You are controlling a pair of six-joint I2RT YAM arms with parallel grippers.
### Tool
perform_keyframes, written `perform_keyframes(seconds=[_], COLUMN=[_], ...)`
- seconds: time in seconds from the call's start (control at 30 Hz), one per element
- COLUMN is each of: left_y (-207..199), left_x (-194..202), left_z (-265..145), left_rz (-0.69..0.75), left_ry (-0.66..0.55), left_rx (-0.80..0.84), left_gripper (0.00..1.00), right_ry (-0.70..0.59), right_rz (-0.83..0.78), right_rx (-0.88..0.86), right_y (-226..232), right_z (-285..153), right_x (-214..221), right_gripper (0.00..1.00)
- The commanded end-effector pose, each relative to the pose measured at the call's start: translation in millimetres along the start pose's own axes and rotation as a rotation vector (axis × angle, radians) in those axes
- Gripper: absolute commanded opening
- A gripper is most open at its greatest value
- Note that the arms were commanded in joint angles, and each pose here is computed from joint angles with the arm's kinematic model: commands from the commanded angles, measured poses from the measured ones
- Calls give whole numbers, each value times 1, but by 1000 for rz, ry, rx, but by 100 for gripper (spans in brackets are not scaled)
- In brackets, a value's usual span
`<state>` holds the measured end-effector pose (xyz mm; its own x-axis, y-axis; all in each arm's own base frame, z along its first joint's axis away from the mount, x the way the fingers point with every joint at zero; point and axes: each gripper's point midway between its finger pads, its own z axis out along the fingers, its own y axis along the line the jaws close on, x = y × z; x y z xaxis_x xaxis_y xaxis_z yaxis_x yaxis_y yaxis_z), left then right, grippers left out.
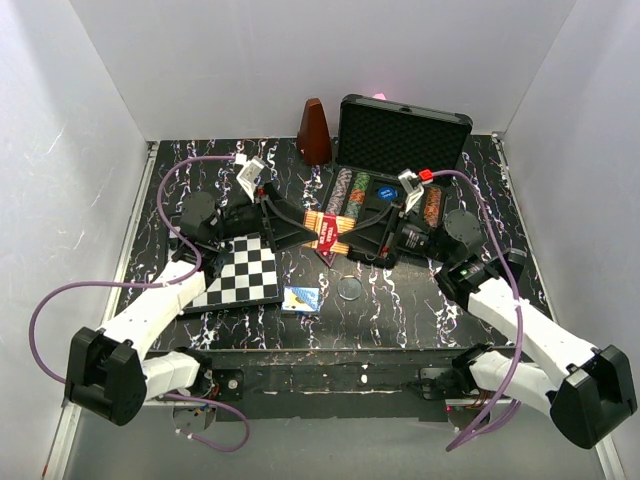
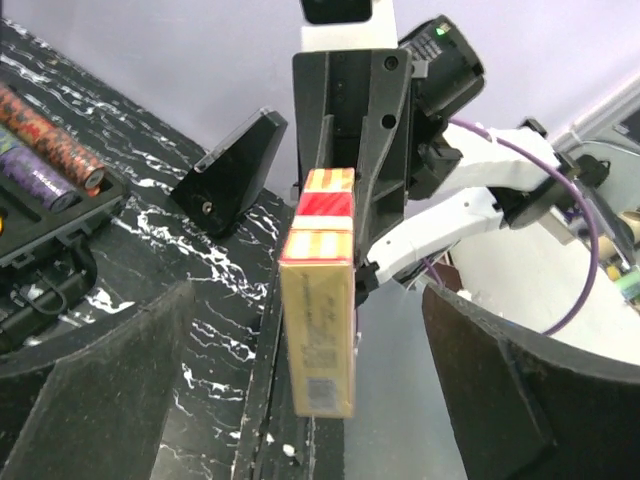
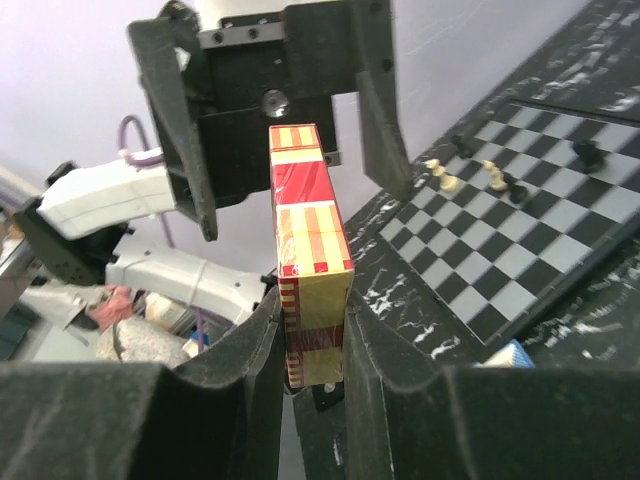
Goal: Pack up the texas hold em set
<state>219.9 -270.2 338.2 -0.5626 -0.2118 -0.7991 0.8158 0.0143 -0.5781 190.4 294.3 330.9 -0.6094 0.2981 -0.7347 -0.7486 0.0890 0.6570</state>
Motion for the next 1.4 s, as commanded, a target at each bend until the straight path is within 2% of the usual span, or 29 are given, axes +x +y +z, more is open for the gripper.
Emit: perform_keyframes(seconds=[0.0,0.13,0.2,0.3,0.4,0.67,0.93,1.1,1.37], left_y=[10,45,63,84,92,100,107,109,108], left_x=[-14,-21,-25,-26,-26,-29,-29,-24,-19], left_z=[-9,-34,-47,-63,-70,-81,-90,-87,-83], left_rz=[113,210,230,241,246,268,285,273,290], left_ry=[-7,5,2,9,9,21,38,63,89], left_rx=[-155,-449,-579,-717,-779,-853,-915,-915,-918], left_gripper=[98,98,98,98,98,98,98,98,98], right_ry=[-124,-190,-221,-221,-175,-26,81,149,173], right_rz=[-15,39,85,145,195,342,445,528,554], right_rx=[167,589,724,797,867,923,958,973,1023], right_y=[-4,-61,-88,-120,-156,-236,-292,-317,-333], right_z=[-15,-64,-91,-112,-122,-117,-109,-108,-111], right_x=[-48,-82,-100,-117,-129,-142,-147,-138,-119], right_gripper=[1,1,1,1,1,1,1,1,1])
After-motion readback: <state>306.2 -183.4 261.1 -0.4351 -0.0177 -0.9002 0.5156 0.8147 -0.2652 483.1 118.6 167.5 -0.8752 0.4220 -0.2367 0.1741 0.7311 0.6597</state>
